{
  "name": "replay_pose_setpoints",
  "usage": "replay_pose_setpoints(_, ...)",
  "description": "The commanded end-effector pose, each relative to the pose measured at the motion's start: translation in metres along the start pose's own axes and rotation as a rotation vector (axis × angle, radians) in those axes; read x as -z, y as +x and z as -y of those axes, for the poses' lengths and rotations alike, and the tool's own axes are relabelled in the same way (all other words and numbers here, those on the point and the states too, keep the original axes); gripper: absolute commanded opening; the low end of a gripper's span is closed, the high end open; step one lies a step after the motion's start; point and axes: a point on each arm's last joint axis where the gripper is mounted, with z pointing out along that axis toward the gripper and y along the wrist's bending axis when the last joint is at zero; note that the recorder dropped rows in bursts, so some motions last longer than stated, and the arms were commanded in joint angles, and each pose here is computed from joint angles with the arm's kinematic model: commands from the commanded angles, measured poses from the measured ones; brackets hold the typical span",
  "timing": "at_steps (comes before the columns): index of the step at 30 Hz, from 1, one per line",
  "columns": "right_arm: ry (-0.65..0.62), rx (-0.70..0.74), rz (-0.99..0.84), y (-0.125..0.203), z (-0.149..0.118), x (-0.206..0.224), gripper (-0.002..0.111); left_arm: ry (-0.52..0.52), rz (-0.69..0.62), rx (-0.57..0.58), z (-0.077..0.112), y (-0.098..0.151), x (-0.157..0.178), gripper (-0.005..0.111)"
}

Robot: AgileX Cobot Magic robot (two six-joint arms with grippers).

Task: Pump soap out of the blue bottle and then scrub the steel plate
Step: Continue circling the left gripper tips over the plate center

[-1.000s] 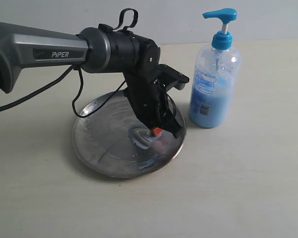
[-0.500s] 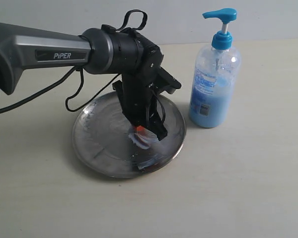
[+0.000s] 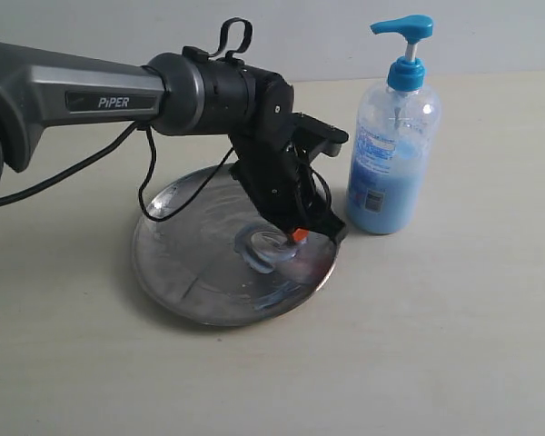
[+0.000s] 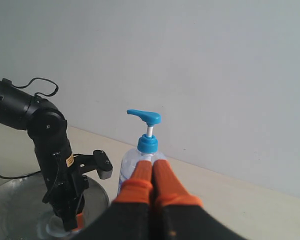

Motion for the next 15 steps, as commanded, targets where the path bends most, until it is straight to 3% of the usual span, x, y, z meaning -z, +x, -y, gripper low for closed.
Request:
replay_pose_setpoints(1, -0.001, 0.002, 0.008, 0.001, 0.000, 0.000, 0.000, 0.078, -0.159, -0.025, 0.004, 0.020, -0.025, 0.001)
replay_pose_setpoints(6, -0.001, 0.002, 0.008, 0.001, 0.000, 0.000, 0.000, 0.012, -0.238, -0.092, -0.003, 0.027, -0.024, 0.001)
replay_pose_setpoints(15, -0.001, 0.002, 0.008, 0.001, 0.000, 0.000, 0.000, -0.242, -0.314, -0.137, -0.027, 0.032, -0.019, 0.001)
